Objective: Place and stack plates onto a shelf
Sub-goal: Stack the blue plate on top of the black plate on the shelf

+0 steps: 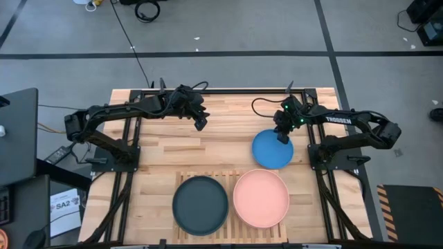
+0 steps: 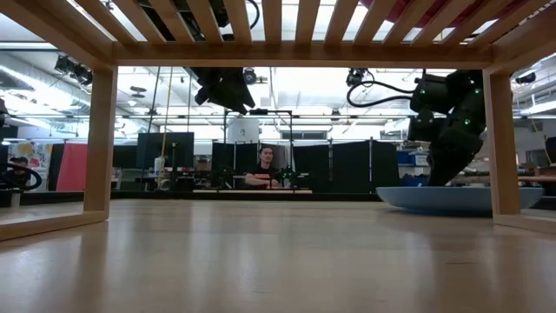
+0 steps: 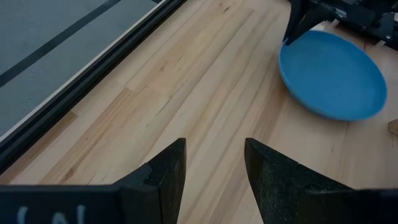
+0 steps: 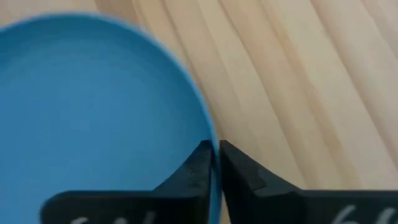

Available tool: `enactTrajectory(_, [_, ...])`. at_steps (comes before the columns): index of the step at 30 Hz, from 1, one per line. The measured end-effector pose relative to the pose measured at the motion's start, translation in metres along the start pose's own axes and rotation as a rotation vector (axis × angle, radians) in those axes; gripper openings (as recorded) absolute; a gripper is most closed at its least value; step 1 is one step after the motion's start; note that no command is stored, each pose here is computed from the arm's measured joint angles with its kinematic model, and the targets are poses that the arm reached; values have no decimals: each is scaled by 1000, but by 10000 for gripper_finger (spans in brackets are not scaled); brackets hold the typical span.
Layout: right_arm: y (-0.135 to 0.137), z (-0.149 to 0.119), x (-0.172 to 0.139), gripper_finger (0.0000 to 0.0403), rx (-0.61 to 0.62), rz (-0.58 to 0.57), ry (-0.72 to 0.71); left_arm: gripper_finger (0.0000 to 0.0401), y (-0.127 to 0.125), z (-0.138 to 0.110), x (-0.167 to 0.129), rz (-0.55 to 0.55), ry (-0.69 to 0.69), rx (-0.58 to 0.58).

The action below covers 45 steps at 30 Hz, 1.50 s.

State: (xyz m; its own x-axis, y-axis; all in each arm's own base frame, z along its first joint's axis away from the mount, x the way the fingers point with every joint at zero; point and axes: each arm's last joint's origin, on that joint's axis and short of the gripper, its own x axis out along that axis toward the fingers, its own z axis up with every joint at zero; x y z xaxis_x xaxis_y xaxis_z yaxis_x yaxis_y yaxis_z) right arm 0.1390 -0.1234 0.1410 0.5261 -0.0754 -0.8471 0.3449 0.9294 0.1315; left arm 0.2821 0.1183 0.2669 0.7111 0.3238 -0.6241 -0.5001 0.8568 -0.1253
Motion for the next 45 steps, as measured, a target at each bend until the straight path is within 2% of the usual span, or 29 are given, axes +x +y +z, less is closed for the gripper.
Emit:
enactTrajectory(3, [0,0,0,12,7,9,3,169,0,0,0,0,0,0])
enactTrajectory(12, [-1,2,0,16,25,-9,-22,169,0,0,0,0,-1,0])
enactTrajectory(17, [-5,16,-1,12,73,-59,-158,169,0,0,0,0,-1,0])
enactTrajectory(23, [-10,39,-8,12,118,-101,-398,169,0,0,0,0,-1,0])
enactTrajectory(29, [-13,57,-18,12,114,-236,-598,169,0,2,0,-4,-23,-1])
enactTrajectory(33, [-11,67,-24,12,117,-282,-710,169,-1,8,0,-15,-84,-2])
enactTrajectory(38, [-5,74,-28,12,101,-373,-789,169,-3,17,-2,-33,-180,-5])
enactTrajectory(45, [6,78,-26,12,71,-489,-795,169,-3,24,-3,8,-259,-13])
